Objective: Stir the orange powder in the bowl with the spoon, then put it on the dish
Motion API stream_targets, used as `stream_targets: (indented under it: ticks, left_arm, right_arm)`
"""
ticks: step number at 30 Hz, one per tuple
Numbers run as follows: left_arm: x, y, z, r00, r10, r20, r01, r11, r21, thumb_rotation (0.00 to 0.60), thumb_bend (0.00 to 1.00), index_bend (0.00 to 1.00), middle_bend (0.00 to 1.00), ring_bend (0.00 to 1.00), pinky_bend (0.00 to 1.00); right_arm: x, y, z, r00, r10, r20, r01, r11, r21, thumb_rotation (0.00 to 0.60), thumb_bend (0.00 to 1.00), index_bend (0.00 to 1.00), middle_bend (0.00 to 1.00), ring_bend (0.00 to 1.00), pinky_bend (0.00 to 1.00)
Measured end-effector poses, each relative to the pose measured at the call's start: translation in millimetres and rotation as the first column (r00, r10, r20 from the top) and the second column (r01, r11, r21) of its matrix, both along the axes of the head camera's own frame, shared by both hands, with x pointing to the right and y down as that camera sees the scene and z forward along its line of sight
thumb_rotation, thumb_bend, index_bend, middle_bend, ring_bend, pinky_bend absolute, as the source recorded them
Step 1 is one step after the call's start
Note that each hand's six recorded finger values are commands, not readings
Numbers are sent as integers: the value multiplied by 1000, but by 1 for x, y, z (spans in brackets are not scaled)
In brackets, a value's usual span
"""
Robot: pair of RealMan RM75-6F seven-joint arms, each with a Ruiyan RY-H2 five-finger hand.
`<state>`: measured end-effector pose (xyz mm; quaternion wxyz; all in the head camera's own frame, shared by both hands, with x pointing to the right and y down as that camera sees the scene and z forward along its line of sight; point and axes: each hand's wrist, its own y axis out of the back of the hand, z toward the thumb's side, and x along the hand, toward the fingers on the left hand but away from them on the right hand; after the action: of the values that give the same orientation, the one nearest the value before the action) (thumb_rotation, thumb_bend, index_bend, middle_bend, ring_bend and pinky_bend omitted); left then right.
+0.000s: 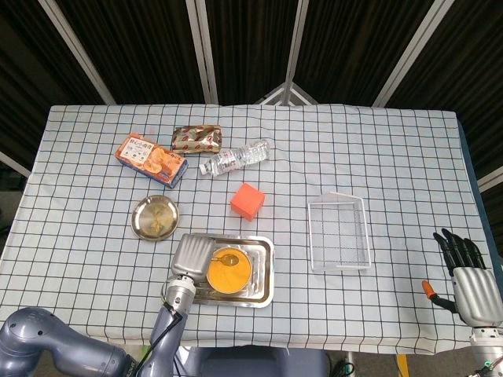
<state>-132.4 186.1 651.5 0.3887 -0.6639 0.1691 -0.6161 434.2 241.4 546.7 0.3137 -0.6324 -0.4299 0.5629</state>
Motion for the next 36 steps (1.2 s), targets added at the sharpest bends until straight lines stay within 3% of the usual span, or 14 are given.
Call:
stream_targets:
  ticks: [26,36]
  left_arm:
    - [3,2,0,1000,10,-10,-10,1000,14,600,610,561,933,896,942]
    - [3,-7,-10,997,75,-12,-73,990,124,600,669,690,982,932,955]
  right_arm:
    - [0,0,0,1000,2,0,-2,1000,-1,600,360,0,0,0,0]
    - [0,0,0,1000,4,2,-4,1000,-2,600,360,0,0,0,0]
